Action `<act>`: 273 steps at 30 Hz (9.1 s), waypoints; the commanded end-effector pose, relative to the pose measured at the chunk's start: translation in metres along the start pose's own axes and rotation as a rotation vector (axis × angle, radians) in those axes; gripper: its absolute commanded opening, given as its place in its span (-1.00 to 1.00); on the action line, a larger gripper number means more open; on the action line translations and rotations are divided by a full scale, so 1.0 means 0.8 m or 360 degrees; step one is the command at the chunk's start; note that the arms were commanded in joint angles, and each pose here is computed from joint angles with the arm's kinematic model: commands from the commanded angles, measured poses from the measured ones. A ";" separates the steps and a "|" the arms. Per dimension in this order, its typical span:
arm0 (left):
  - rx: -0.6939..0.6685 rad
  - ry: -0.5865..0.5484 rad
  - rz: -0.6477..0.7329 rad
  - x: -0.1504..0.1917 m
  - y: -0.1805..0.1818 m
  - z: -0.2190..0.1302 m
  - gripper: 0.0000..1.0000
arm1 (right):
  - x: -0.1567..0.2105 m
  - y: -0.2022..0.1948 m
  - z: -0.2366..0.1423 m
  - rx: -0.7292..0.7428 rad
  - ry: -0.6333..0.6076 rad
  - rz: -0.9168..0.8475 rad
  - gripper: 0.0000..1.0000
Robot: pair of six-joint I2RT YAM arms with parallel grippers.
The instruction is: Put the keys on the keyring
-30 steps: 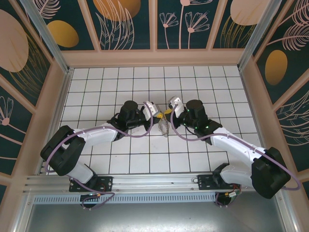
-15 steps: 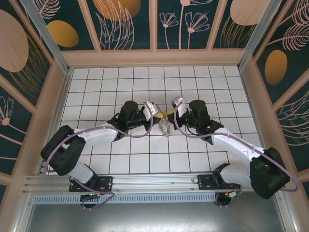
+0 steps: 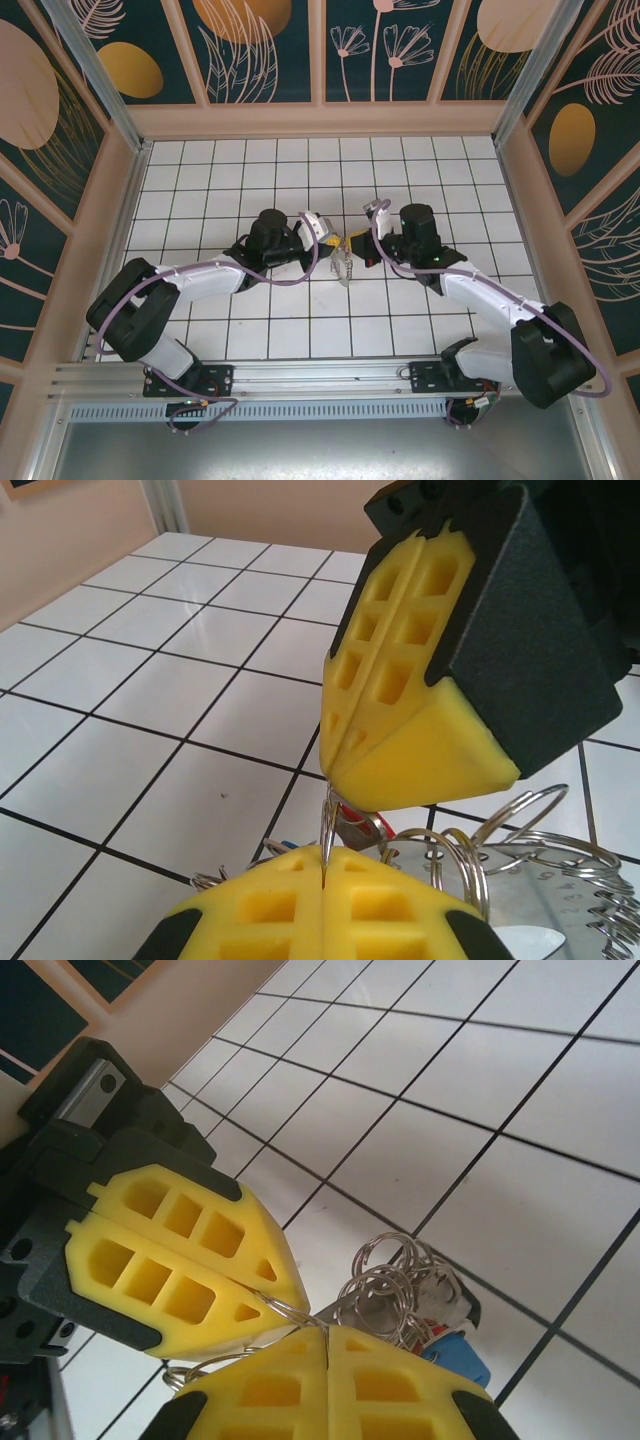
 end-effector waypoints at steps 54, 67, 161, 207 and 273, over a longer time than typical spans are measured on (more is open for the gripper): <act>0.0052 -0.0046 0.0019 -0.003 0.002 0.009 -1.00 | -0.030 0.037 0.035 0.0124 0.0243 -0.0303 -1.00; 0.0004 -0.0034 0.0029 -0.002 0.007 0.008 -1.00 | -0.029 -0.005 0.016 0.0343 0.0167 -0.0131 -1.00; 0.0792 0.0424 0.0194 0.045 -0.095 0.096 -1.00 | -0.037 -0.128 -0.057 0.0867 -0.0195 0.0538 -0.40; -0.0826 0.0084 -0.0607 0.041 -0.002 -0.083 0.10 | 0.143 -0.076 -0.016 0.0747 0.0406 0.0767 -0.29; -0.1715 0.0307 -0.0871 0.125 0.128 -0.219 0.97 | -0.063 -0.202 -0.214 0.1661 -0.1214 0.0314 0.15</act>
Point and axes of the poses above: each hand's point on the last joint's axis, 136 mm out from that joint toward the fingers, its own z axis out along the fingers, its own y axis along the line the jaws close on, x = y × z, the point moved 2 cm from there along -z, back along the fingers, and after that the axes turned 12 degrees about z, right-handed, at the moved point
